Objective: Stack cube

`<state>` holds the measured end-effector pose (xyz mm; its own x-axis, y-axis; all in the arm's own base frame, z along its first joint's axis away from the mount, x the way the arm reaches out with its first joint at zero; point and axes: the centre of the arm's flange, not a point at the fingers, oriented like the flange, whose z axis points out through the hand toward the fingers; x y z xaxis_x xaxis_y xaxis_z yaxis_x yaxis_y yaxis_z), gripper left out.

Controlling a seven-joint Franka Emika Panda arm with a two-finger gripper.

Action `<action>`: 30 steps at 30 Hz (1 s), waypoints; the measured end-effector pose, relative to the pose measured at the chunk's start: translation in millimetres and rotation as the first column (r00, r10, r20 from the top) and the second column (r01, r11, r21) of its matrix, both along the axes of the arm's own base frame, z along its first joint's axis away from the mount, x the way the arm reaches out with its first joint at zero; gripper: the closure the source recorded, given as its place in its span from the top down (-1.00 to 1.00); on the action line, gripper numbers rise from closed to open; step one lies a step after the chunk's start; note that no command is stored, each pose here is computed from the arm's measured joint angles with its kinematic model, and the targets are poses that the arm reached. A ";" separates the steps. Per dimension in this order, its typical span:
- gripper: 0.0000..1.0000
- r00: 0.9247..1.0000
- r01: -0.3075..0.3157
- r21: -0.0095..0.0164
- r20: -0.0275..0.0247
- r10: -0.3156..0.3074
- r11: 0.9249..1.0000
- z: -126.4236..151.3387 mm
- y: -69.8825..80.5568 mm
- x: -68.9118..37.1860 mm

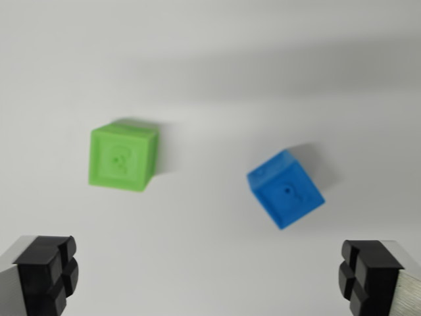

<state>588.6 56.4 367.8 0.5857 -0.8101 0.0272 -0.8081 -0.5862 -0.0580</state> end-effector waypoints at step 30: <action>1.00 0.993 0.112 -0.005 -0.046 -0.112 0.994 -101.0 66.3 -3.8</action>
<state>584.8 122.7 266.8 0.4920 -0.8706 0.0042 -0.8704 -0.4920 -0.0178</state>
